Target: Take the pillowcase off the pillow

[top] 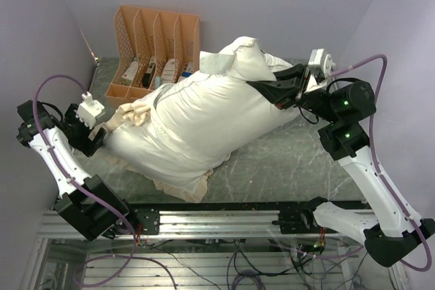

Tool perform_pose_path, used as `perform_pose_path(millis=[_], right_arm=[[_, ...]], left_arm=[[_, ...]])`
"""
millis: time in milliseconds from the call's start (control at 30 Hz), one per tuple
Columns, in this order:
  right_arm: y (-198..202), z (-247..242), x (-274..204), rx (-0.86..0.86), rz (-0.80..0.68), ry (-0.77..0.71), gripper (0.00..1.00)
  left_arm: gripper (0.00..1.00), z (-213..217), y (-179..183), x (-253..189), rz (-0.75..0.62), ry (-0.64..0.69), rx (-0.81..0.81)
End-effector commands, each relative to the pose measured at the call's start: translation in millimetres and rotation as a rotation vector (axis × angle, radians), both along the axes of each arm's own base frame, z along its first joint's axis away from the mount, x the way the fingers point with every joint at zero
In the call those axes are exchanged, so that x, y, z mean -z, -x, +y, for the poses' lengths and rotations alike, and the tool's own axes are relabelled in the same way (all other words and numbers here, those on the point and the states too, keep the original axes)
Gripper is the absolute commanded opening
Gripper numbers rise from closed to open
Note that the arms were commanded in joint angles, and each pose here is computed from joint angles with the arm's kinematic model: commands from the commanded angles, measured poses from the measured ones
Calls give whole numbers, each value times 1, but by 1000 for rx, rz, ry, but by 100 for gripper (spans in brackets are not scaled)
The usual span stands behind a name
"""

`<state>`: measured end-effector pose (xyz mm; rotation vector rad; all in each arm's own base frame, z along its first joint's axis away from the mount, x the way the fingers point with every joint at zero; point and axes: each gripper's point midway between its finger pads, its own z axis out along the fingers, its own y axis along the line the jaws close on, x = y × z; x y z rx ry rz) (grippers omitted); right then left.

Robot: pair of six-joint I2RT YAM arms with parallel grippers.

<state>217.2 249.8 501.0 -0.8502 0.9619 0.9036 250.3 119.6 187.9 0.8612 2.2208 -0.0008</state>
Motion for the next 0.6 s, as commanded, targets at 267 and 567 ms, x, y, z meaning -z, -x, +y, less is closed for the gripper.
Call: perform_pose_path(millis=[267,567], right_arm=[[43,-7,-40,-118,-117,-80,0],[-20,-47,-62,278,-18,-265,0]], left_arm=[[61,-24,26,40,80,37,198],[7,1,30,42,146,-25,90]])
